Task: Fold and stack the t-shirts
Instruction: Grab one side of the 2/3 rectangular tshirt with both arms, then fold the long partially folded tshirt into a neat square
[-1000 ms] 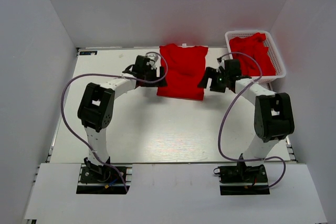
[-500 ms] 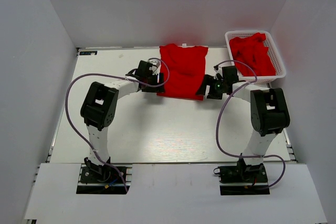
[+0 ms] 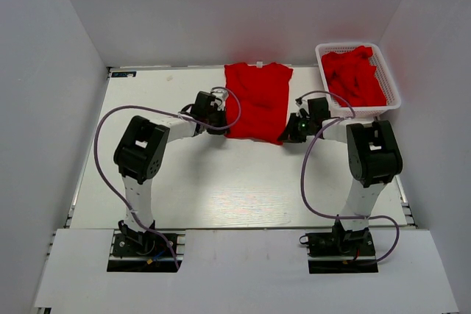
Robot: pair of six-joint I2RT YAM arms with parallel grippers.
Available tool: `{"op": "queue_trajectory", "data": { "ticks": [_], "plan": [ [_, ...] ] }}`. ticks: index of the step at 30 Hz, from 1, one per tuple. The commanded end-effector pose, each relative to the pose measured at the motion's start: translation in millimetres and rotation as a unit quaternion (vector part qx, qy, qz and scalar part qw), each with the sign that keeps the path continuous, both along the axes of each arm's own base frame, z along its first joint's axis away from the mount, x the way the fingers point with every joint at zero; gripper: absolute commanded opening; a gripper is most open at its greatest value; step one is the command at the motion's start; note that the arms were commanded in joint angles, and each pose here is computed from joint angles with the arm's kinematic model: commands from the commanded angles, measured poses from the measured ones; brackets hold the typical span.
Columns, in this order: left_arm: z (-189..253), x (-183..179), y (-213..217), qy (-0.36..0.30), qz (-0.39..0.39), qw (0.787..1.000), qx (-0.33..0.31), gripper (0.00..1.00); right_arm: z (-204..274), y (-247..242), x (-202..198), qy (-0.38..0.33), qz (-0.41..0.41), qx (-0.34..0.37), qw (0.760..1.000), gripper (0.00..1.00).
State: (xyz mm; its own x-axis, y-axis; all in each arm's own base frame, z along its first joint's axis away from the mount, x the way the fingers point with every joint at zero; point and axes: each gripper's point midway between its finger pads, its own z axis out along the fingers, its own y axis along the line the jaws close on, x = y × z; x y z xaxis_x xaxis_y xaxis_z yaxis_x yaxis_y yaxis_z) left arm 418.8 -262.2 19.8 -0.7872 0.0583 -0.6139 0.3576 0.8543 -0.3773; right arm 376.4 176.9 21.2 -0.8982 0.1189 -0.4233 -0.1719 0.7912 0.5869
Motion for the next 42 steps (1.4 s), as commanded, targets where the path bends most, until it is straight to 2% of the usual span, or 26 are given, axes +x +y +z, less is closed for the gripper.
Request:
{"op": "queue_trajectory", "data": {
  "ticks": [1, 5, 6, 9, 10, 12, 13, 18, 21, 27, 31, 32, 34, 35, 36, 42],
  "plan": [
    [-14, -30, 0, 0.042, -0.018, 0.999, 0.003, 0.0, -3, -3, -18, 0.013, -0.003, 0.0, 1.0, 0.0],
    [-1, -55, 7, 0.045, -0.017, 0.999, -0.015, 0.0, 12, -6, -34, -0.004, -0.006, 0.0, 1.0, 0.0],
    [16, -61, 4, 0.031, -0.026, 0.999, -0.026, 0.0, 11, -9, -41, 0.001, -0.005, -0.004, 1.0, 0.0],
    [19, -91, 16, 0.056, -0.023, 0.998, -0.013, 0.0, 13, -16, -78, 0.021, 0.004, -0.011, 1.0, 0.0],
    [32, -102, 16, 0.051, -0.026, 0.998, -0.019, 0.0, 31, -16, -85, 0.003, 0.005, -0.007, 1.0, 0.0],
    [40, -117, 23, 0.06, -0.026, 0.998, -0.014, 0.0, 34, -20, -106, 0.005, 0.015, -0.011, 1.0, 0.0],
    [46, -126, 21, 0.061, -0.035, 0.997, -0.018, 0.0, 36, -25, -124, 0.027, 0.018, -0.018, 0.999, 0.0],
    [91, -151, 14, 0.049, -0.06, 0.995, -0.06, 0.0, 66, -30, -148, 0.011, 0.046, -0.024, 0.999, 0.0],
    [114, -144, 14, 0.022, -0.053, 0.996, -0.065, 0.0, 87, -29, -144, -0.006, 0.051, -0.022, 0.998, 0.0],
    [158, -107, 3, -0.057, -0.031, 0.994, -0.092, 0.0, 110, -25, -99, -0.03, 0.035, -0.025, 0.999, 0.0],
    [156, -73, 9, -0.052, 0.02, 0.996, -0.066, 0.0, 118, -18, -68, -0.043, 0.028, -0.015, 0.999, 0.0],
    [165, -59, 10, -0.068, 0.038, 0.995, -0.057, 0.0, 121, -17, -61, -0.05, 0.027, -0.012, 0.998, 0.0],
    [153, -43, 12, -0.06, 0.06, 0.996, -0.031, 0.0, 124, -14, -43, -0.055, 0.024, -0.007, 0.998, 0.0],
    [163, -33, 10, -0.069, 0.067, 0.995, -0.03, 0.0, 125, -13, -34, -0.054, 0.024, -0.006, 0.998, 0.0],
    [152, -26, 8, -0.059, 0.071, 0.996, -0.02, 0.0, 127, -12, -27, -0.056, 0.023, -0.004, 0.998, 0.0],
    [154, 17, 12, -0.068, 0.105, 0.992, 0.01, 0.0, 134, -12, 5, -0.058, 0.017, 0.002, 0.998, 0.0]
  ]
}}
